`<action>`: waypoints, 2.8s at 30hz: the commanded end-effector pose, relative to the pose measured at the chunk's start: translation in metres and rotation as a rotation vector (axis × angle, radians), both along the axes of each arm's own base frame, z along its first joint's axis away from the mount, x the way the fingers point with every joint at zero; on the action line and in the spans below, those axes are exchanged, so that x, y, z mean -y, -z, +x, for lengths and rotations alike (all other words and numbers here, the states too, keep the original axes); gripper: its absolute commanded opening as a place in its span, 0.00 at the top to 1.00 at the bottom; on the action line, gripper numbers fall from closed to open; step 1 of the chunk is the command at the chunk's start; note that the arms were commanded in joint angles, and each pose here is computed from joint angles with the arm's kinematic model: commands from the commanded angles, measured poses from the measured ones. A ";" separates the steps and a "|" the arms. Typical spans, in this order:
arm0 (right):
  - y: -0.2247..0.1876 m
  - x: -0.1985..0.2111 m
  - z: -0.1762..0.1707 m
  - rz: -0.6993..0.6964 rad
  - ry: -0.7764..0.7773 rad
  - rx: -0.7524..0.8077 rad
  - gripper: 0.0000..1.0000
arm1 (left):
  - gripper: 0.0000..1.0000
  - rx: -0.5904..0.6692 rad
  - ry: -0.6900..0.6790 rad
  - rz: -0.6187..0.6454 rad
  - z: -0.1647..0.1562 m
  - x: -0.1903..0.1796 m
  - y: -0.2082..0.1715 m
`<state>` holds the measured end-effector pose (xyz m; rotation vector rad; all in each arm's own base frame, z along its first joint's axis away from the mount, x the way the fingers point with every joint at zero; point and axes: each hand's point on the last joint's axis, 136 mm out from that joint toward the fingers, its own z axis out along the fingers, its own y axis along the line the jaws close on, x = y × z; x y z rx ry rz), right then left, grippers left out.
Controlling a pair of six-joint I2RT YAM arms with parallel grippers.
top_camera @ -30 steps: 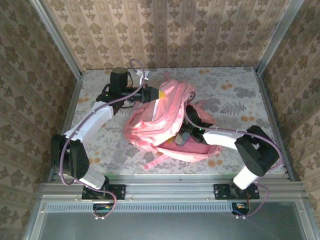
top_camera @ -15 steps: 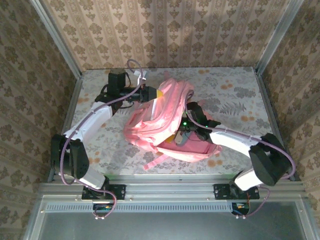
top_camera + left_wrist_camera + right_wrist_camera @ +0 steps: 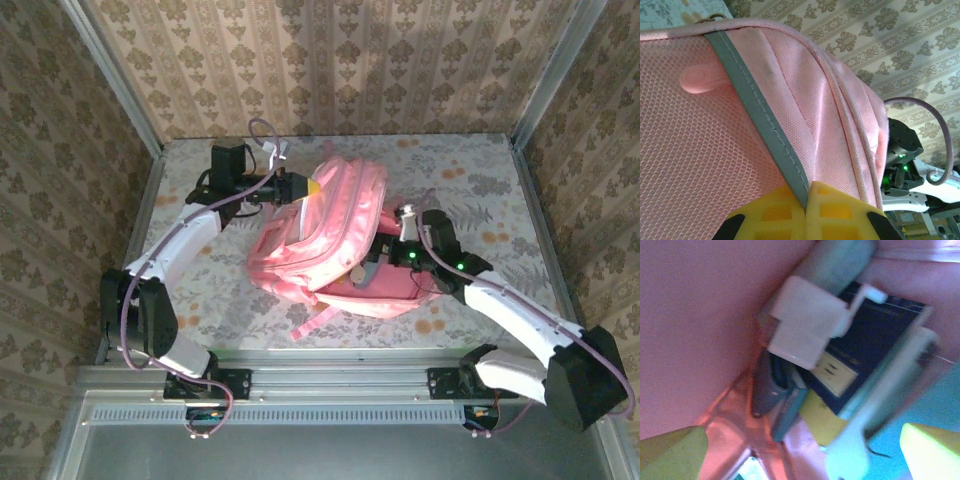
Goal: Pack the student bag
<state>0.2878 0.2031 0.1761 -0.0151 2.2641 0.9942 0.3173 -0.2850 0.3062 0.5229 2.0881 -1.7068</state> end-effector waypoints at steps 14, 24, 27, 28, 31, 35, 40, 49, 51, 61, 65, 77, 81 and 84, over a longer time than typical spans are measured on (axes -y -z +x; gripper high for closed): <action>-0.024 0.133 -0.044 -0.381 0.403 0.100 0.27 | 1.00 0.010 0.003 0.275 -0.006 0.037 0.063; -0.058 0.113 -0.049 -0.326 0.280 0.200 1.00 | 1.00 -0.086 0.004 0.458 -0.001 0.075 0.137; -0.056 0.088 -0.051 -0.261 0.155 0.185 1.00 | 1.00 -0.134 -0.035 0.503 0.012 0.077 0.158; -0.053 0.081 -0.051 -0.247 0.118 0.168 1.00 | 1.00 -0.148 -0.037 0.508 0.015 0.078 0.162; -0.047 0.058 -0.054 -0.238 0.014 0.127 1.00 | 1.00 -0.178 -0.093 0.559 0.031 0.075 0.181; -0.041 0.042 -0.057 -0.293 -0.048 0.120 1.00 | 1.00 -0.237 -0.181 0.536 0.051 0.067 0.188; -0.029 0.023 -0.061 -0.336 -0.111 0.112 0.85 | 1.00 -0.278 -0.217 0.391 0.071 0.068 0.165; 0.008 -0.044 -0.071 -0.393 -0.252 0.099 0.57 | 1.00 -0.316 -0.218 0.246 0.071 0.103 0.133; 0.018 -0.063 -0.076 -0.410 -0.287 0.098 0.55 | 1.00 -0.351 -0.239 0.225 0.074 0.104 0.137; 0.074 -0.129 -0.084 -0.567 -0.346 -0.021 0.59 | 1.00 -0.411 -0.362 0.166 0.101 0.066 0.150; 0.092 -0.150 -0.086 -0.611 -0.367 -0.057 0.56 | 1.00 -0.441 -0.373 0.138 0.104 0.063 0.156; 0.120 -0.128 -0.058 -0.780 -0.174 -0.090 0.50 | 1.00 -0.455 -0.366 0.114 0.104 0.060 0.154; 0.124 -0.133 -0.056 -0.777 -0.186 -0.098 0.49 | 1.00 -0.461 -0.363 0.108 0.104 0.060 0.156; 0.129 -0.142 -0.056 -0.752 -0.208 -0.117 0.49 | 1.00 -0.469 -0.369 0.110 0.104 0.058 0.160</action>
